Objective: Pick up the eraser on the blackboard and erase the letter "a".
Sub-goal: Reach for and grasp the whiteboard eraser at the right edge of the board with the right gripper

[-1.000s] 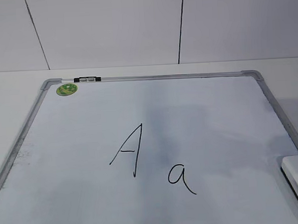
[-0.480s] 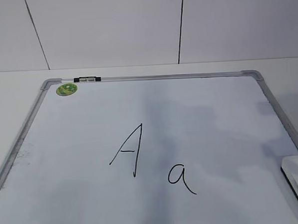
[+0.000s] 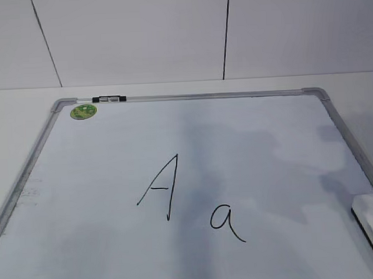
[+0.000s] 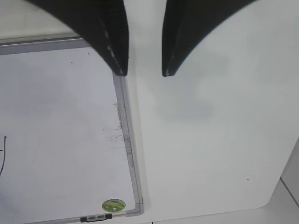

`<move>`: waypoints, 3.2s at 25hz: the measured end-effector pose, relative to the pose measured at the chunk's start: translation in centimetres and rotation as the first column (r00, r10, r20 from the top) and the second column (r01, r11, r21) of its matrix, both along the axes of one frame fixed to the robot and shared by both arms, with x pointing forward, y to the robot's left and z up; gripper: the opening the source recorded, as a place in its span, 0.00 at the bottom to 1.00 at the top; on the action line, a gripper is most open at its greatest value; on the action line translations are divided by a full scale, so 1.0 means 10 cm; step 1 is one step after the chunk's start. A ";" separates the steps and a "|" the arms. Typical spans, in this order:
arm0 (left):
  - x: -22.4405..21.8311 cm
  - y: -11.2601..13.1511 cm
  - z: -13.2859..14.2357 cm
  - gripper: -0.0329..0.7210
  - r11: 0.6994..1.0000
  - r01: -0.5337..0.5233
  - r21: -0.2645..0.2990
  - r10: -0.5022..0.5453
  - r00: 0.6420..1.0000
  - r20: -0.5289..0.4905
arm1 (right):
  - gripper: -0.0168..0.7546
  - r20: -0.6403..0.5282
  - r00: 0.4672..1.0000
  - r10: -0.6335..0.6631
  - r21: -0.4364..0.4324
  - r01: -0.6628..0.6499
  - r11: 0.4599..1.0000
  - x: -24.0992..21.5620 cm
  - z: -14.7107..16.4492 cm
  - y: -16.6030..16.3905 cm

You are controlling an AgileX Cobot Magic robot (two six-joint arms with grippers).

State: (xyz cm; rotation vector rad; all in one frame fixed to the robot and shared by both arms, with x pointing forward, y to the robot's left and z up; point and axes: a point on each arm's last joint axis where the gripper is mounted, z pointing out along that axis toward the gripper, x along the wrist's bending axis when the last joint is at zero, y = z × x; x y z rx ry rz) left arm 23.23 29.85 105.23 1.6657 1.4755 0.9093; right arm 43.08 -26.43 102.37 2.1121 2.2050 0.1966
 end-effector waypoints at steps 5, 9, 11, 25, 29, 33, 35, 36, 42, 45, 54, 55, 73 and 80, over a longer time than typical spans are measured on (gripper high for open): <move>0.00 0.00 0.00 0.30 1.000 0.000 0.000 0.000 1.000 0.000 | 0.90 -0.005 1.000 -0.013 -0.009 0.013 1.000 0.06 -0.08 0.00; 0.00 0.00 0.00 0.30 1.000 0.000 0.000 0.000 1.000 0.000 | 0.90 -0.021 0.999 -0.030 -0.021 0.029 0.999 0.06 -0.18 -0.01; 0.00 0.00 0.00 0.30 1.000 0.000 0.000 0.000 1.000 0.000 | 0.90 -0.022 0.999 -0.035 -0.029 0.034 0.999 0.05 -0.23 -0.02; 0.00 0.00 0.00 0.30 1.000 0.000 0.000 0.000 1.000 0.000 | 0.90 -0.033 0.998 -0.048 -0.052 0.047 0.998 0.08 -0.41 -0.03; 0.00 0.00 0.00 0.30 1.000 0.000 0.000 0.000 1.000 0.000 | 0.90 -0.048 0.998 -0.050 -0.055 0.048 0.997 0.11 -0.46 -0.02; 0.00 0.00 0.00 0.30 1.000 0.000 0.000 0.000 1.000 0.000 | 0.90 -0.060 0.997 -0.050 -0.057 0.047 0.997 0.14 -0.51 -0.02; 0.00 0.00 0.00 0.30 1.000 0.000 0.000 0.000 1.000 0.000 | 0.90 -0.064 0.997 -0.050 -0.058 0.046 0.997 0.15 -0.52 -0.02; 0.00 0.00 0.00 0.30 1.000 0.000 0.000 0.000 1.000 0.000 | 0.90 -0.066 0.997 -0.050 -0.058 0.046 0.997 0.15 -0.53 -0.02; 0.00 0.00 0.00 0.30 1.000 0.000 0.000 0.000 1.000 0.000 | 0.90 -0.063 0.997 -0.049 -0.060 0.045 0.997 0.15 -0.53 -0.02; 0.00 0.00 0.00 0.30 1.000 0.000 0.000 0.000 1.000 0.000 | 0.90 -0.059 0.997 -0.046 -0.062 0.043 0.997 0.16 -0.53 -0.02; 0.00 0.00 0.00 0.30 1.000 0.000 0.000 0.000 1.000 0.000 | 0.90 -0.054 0.998 -0.037 -0.076 0.033 0.997 0.16 -0.53 -0.03; 0.00 0.00 0.00 0.30 1.000 0.000 0.000 0.000 1.000 0.000 | 0.90 -0.054 0.998 -0.037 -0.077 0.032 0.997 0.16 -0.53 -0.03; 0.00 0.00 0.00 0.30 1.000 0.000 0.000 0.000 1.000 0.000 | 0.90 -0.092 0.995 -0.032 -0.085 0.024 0.996 0.22 -0.66 -0.02; 0.00 0.00 0.00 0.30 1.000 0.000 0.000 0.000 1.000 0.000 | 0.90 -0.100 0.994 -0.031 -0.086 0.022 0.996 0.25 -0.71 -0.02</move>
